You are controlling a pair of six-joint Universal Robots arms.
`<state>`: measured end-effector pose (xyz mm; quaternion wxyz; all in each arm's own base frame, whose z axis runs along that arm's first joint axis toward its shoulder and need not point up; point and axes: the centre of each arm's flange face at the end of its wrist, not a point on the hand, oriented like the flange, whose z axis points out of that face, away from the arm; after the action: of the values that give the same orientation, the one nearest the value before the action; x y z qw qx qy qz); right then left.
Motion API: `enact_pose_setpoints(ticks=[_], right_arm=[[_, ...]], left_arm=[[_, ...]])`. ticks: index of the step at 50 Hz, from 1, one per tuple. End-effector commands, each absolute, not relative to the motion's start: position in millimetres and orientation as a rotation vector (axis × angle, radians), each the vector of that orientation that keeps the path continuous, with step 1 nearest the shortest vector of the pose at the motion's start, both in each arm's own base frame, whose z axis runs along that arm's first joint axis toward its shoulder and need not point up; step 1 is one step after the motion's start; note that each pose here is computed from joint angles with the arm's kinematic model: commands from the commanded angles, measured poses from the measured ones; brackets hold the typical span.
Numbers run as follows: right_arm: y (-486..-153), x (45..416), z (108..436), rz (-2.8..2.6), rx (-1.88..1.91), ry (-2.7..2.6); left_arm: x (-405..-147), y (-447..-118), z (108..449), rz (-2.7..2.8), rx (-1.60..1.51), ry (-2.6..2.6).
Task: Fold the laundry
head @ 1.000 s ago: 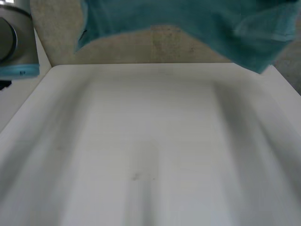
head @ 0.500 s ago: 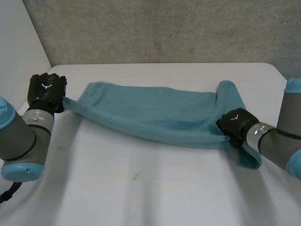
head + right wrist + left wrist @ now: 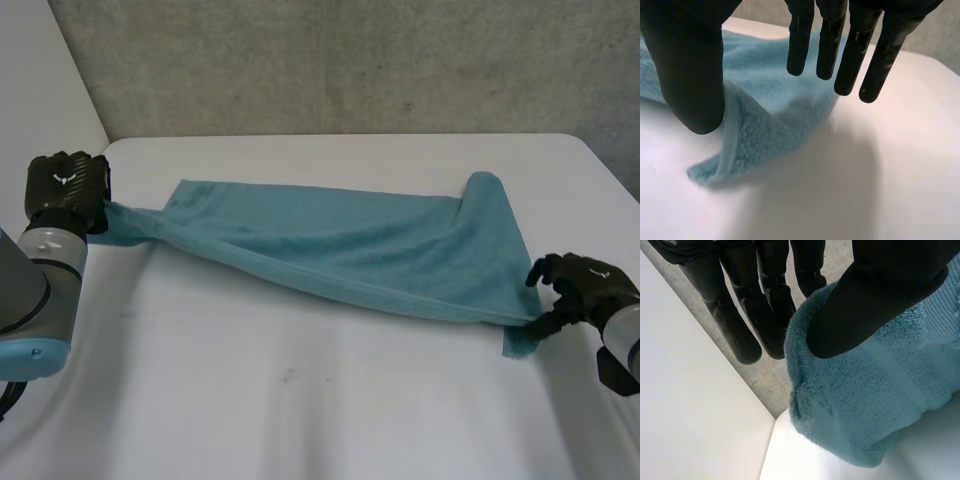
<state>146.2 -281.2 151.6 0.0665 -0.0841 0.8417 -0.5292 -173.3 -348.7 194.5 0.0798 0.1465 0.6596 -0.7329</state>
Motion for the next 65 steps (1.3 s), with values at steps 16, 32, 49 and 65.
enact_pose_setpoints(ticks=[16,32,49,65], right_arm=[[-288,142,187,-1.778,-0.278,2.418],[-261,121,328,-2.093,-0.871,2.368],[-300,143,238,-1.506,-1.404,2.664],[-400,193,373,-2.785,-0.982,2.076]], left_arm=[[-172,-331,217,-2.188,0.445,1.973],[-152,-271,335,-2.356,0.456,1.756],[-162,-314,226,-1.907,0.743,2.187],[-220,-395,329,-2.315,0.670,1.586]])
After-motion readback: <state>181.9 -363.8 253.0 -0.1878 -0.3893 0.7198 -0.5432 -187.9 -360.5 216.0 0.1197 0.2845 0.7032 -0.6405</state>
